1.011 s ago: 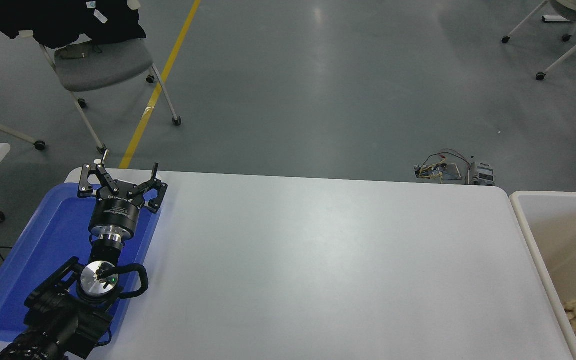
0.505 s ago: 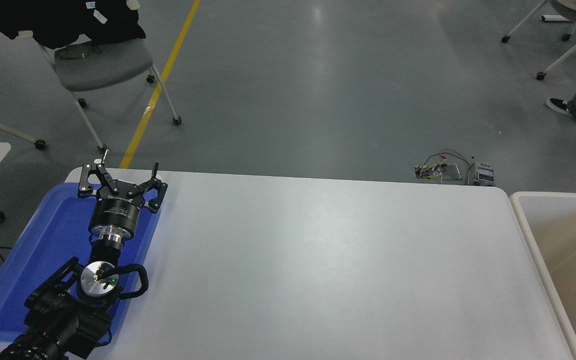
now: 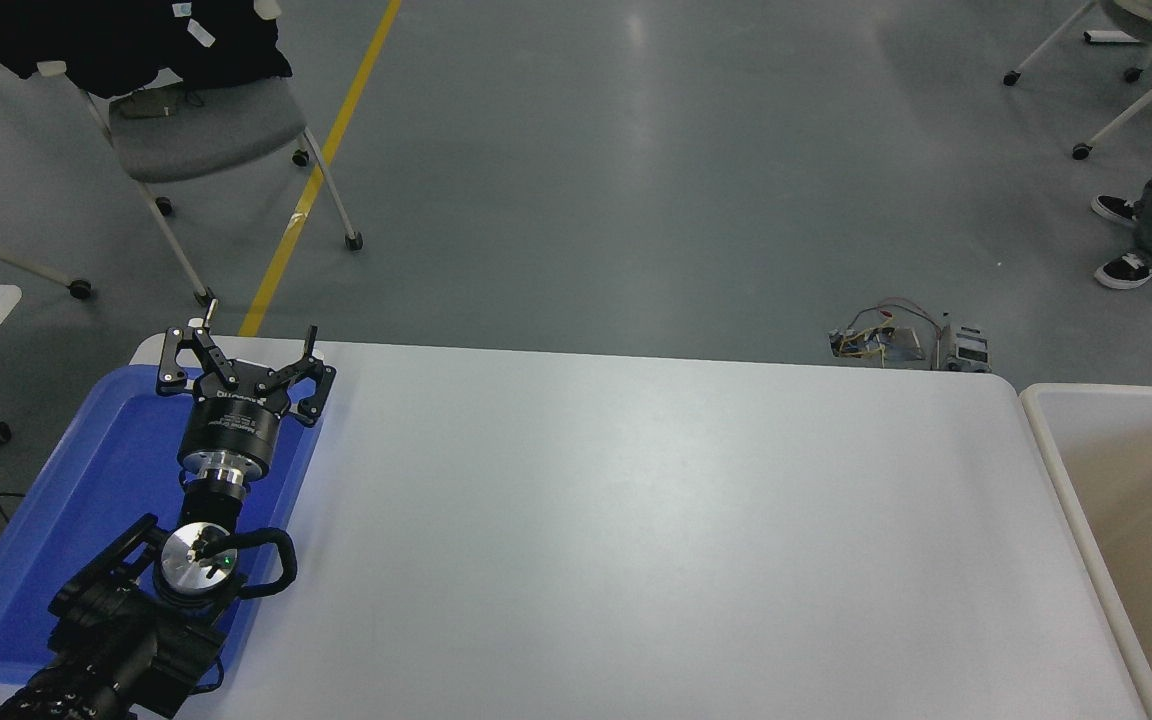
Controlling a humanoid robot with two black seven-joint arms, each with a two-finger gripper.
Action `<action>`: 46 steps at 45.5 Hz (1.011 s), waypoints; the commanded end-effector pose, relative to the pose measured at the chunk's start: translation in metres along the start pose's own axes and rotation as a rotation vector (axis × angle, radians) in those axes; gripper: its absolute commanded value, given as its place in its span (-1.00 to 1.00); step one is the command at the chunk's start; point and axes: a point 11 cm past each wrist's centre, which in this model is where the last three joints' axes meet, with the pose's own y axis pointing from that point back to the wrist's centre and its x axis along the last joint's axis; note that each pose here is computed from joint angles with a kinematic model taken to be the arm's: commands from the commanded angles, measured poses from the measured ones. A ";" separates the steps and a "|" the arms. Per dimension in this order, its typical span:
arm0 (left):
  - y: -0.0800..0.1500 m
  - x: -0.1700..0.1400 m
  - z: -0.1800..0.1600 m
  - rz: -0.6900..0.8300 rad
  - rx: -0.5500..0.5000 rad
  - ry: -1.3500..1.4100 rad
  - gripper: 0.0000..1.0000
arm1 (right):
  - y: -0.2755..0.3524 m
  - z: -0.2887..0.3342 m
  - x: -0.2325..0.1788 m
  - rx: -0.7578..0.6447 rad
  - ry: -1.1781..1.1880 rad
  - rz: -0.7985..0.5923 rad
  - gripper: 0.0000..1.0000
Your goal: Pick up paper ball place in dustbin
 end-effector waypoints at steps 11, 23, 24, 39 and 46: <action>0.000 0.000 0.000 0.000 0.000 0.000 1.00 | 0.014 -0.079 -0.014 0.441 -0.507 -0.032 1.00; 0.000 0.000 0.000 0.000 0.000 0.000 1.00 | 0.031 -0.077 -0.036 0.502 -0.767 -0.102 1.00; 0.000 0.000 0.000 0.000 0.000 0.000 1.00 | 0.033 -0.078 -0.038 0.507 -0.783 -0.111 1.00; 0.000 0.000 0.000 0.000 0.000 0.000 1.00 | 0.056 -0.035 -0.090 0.519 -0.892 -0.214 1.00; 0.000 0.000 0.000 0.000 0.000 0.000 1.00 | 0.069 0.004 -0.126 0.493 -0.964 -0.236 1.00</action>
